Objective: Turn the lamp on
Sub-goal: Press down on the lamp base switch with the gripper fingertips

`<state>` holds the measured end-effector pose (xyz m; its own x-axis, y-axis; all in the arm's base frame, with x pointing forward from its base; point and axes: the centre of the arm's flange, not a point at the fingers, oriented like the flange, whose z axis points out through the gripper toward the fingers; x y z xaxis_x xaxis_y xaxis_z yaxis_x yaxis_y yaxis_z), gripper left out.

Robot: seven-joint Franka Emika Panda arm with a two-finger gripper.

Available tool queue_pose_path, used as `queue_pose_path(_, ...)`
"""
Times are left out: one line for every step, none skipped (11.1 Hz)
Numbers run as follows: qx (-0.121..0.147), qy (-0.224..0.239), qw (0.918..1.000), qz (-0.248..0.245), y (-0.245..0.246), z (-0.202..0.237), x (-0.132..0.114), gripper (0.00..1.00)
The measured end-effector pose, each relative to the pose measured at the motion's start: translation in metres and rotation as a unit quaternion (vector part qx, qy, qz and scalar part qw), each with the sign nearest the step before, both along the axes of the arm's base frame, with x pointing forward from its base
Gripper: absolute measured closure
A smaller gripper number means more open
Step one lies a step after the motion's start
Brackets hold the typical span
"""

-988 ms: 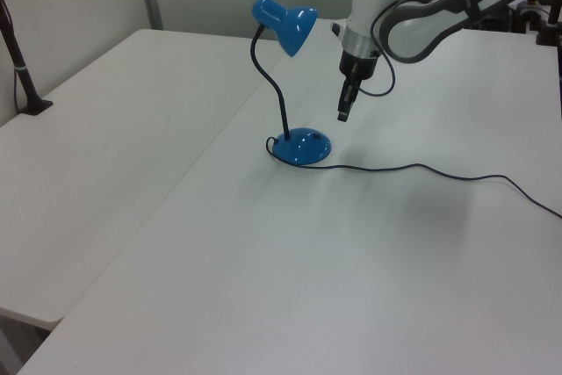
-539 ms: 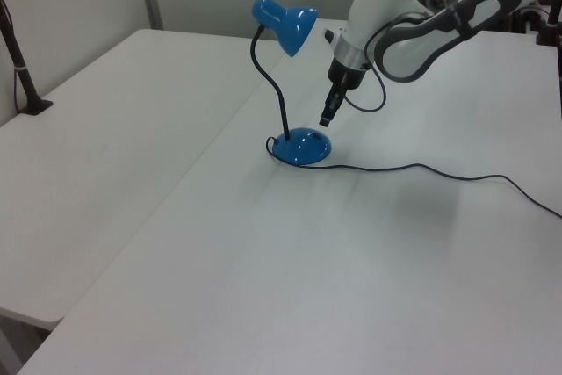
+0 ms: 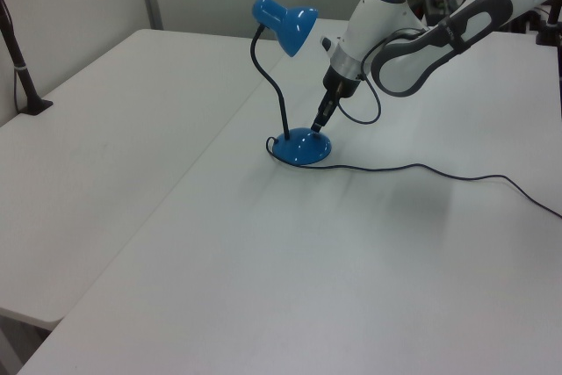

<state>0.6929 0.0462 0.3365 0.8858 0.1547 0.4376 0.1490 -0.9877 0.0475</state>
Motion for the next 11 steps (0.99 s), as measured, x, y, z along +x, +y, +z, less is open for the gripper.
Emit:
queue_pose_path(0.000,0.000,1.0000,0.001,0.0012,-0.0023,0.0001,0.88)
queue_pose_path(0.001,-0.003,1.0000,0.002,0.0027,-0.0032,0.0006,0.88)
queue_pose_path(0.002,-0.010,0.9999,0.003,0.0036,-0.0033,0.0014,0.90)
queue_pose_path(0.002,-0.011,0.9999,0.003,0.0039,-0.0053,0.0018,0.91)
queue_pose_path(0.003,-0.013,0.9999,0.003,0.0039,-0.0074,0.0024,0.99)
queue_pose_path(0.003,-0.013,0.9999,0.003,0.0039,-0.0075,0.0024,0.99)
queue_pose_path(0.003,-0.013,0.9999,0.003,0.0039,-0.0075,0.0024,0.99)
queue_pose_path(0.003,-0.013,0.9999,0.003,0.0040,-0.0075,0.0025,0.99)
queue_pose_path(0.002,-0.013,0.9999,0.003,0.0040,-0.0075,0.0024,0.99)
queue_pose_path(0.002,-0.013,0.9999,0.004,0.0041,-0.0077,0.0025,0.99)
queue_pose_path(0.002,-0.014,0.9999,0.004,0.0041,-0.0079,0.0027,0.99)
